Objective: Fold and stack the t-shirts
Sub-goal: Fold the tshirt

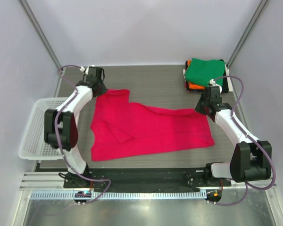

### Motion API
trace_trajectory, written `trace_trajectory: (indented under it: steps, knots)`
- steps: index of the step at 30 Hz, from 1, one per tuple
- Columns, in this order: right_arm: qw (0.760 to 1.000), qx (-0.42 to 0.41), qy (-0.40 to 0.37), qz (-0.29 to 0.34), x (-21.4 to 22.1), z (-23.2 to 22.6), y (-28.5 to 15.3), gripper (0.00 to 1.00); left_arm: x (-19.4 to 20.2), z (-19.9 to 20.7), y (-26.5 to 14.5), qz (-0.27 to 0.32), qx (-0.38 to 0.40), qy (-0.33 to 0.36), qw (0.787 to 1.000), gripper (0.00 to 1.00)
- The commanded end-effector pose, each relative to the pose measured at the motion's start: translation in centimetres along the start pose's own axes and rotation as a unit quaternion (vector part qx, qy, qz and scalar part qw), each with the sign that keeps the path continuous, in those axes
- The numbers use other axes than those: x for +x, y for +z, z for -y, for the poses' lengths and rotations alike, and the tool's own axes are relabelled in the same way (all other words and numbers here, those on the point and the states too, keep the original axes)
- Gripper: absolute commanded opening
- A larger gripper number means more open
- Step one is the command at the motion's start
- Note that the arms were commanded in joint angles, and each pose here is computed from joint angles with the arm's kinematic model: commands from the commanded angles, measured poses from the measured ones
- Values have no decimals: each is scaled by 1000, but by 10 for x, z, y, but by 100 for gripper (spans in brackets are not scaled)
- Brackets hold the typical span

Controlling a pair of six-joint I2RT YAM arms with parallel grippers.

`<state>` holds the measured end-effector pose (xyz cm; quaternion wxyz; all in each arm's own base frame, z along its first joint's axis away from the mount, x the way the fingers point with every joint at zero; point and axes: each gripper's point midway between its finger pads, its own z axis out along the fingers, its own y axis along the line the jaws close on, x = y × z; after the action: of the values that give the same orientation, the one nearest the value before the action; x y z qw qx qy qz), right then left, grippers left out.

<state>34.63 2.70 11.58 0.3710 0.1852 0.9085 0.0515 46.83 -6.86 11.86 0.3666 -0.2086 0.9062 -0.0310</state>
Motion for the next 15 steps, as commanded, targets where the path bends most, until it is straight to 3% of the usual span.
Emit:
trace_trajectory:
  steps: [1, 6, 15]
  knots:
    - [999, 22, 9, 27, -20, 5, -1, 1, -1, -18, -48, 17, -3, -19, 1000, 0]
    - [999, 37, 6, 26, -28, 9, 8, 1, 37, -49, -85, 2, -14, -34, 999, 0]
    - [998, 50, 21, 36, -41, 20, 13, 1, 69, -86, -162, 22, -3, -84, 996, 0]
